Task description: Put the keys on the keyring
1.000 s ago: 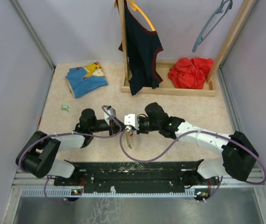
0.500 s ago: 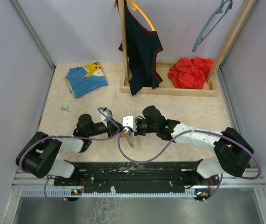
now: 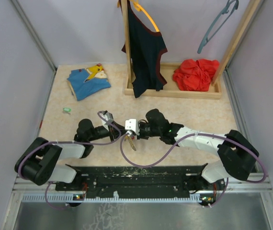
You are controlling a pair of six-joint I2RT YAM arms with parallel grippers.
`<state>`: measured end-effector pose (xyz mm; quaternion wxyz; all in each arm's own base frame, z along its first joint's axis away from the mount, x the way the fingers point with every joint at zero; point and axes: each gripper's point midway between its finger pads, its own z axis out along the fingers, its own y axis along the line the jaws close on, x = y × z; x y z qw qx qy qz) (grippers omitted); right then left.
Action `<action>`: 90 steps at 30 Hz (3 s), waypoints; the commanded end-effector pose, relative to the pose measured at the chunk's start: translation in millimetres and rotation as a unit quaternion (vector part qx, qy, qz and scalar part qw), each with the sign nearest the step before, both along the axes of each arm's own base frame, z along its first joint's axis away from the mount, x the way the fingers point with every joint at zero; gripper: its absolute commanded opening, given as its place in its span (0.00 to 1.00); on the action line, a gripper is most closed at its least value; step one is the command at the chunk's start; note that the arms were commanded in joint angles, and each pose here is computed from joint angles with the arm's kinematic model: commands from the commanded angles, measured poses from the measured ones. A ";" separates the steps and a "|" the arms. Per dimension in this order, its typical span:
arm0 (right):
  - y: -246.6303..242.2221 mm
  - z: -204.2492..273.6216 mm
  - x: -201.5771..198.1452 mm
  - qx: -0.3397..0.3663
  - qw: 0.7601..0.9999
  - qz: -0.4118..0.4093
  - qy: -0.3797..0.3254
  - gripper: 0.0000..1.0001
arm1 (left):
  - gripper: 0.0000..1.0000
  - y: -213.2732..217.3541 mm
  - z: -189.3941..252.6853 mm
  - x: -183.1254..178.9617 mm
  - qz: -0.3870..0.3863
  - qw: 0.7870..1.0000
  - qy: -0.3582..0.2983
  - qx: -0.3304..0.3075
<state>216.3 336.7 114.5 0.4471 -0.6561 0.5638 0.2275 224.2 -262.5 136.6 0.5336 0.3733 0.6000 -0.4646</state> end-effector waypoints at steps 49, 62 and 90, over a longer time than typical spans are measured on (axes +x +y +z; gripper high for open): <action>0.8 64.9 2.1 -0.008 0.998 0.022 -0.061 0.00 | 0.41 -27.6 -16.2 -8.4 -0.158 0.986 0.014 0.059; -17.0 61.6 1.7 -0.009 0.998 -0.014 -0.066 0.00 | 0.00 -27.9 -15.3 -7.1 -0.142 0.988 0.001 0.066; -1.9 12.2 -13.8 -0.015 1.000 0.013 0.011 0.00 | 0.00 -16.1 35.4 -4.8 -0.063 0.997 -0.053 -0.016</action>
